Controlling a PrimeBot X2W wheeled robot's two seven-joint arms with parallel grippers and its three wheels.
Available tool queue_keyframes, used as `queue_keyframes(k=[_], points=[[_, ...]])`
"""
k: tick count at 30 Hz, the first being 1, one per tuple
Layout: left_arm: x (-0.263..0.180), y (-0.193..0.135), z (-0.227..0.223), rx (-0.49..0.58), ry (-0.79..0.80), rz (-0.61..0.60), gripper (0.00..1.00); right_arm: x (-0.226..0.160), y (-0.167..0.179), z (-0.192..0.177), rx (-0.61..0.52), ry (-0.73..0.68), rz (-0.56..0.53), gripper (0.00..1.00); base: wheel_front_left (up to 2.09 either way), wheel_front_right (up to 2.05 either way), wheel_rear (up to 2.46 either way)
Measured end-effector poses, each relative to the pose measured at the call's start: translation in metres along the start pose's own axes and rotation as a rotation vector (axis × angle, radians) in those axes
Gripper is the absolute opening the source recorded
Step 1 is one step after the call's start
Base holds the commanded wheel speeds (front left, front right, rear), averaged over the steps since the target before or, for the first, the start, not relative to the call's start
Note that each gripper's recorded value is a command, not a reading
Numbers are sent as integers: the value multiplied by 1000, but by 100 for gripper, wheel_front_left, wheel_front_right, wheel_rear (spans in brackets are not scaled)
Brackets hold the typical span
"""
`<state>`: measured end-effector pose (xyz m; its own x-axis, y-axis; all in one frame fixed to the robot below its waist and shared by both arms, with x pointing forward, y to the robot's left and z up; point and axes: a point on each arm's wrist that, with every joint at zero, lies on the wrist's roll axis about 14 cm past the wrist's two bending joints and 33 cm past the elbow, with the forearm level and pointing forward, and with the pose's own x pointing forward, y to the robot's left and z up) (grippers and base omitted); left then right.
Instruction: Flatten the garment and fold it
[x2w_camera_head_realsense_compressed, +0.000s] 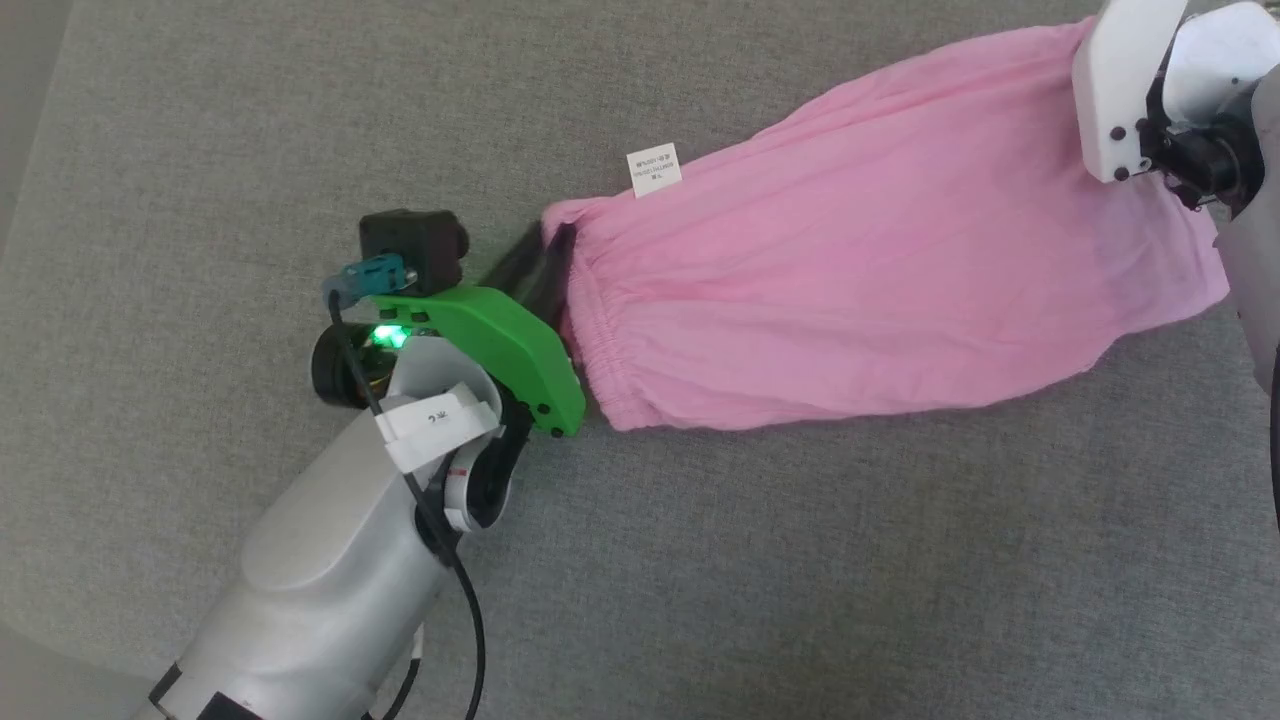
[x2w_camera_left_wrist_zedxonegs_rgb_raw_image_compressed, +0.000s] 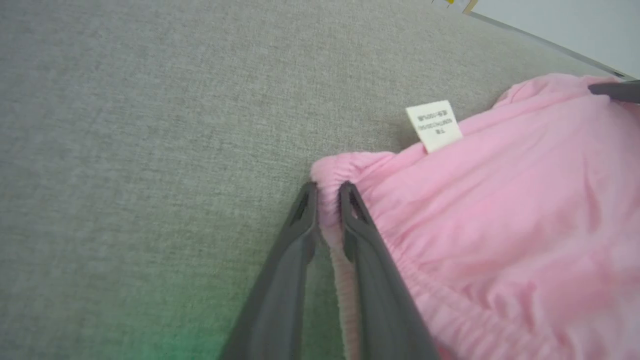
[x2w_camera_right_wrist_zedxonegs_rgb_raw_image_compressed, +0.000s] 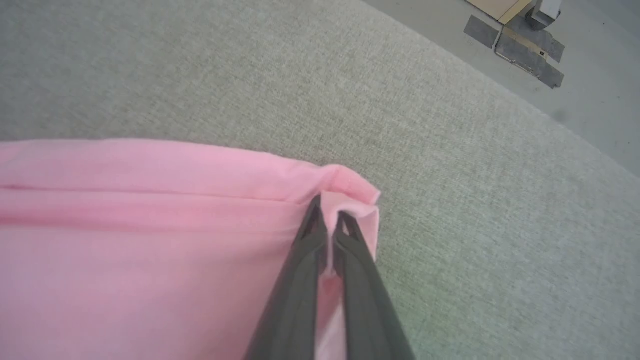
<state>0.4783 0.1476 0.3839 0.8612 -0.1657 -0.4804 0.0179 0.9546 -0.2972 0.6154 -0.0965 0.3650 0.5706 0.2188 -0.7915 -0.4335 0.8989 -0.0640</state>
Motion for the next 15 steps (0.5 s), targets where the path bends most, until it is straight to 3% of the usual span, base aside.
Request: queue_keyframes(k=[7, 15], points=[[-15, -3, 18, 2, -125, -2, 100, -18, 3, 2, 30, -87, 13, 100, 0, 0, 0], [-50, -11, 51, 61, -342, -30, 100, -60, 11, 8, 57, -318, 21, 100, 0, 0, 0]])
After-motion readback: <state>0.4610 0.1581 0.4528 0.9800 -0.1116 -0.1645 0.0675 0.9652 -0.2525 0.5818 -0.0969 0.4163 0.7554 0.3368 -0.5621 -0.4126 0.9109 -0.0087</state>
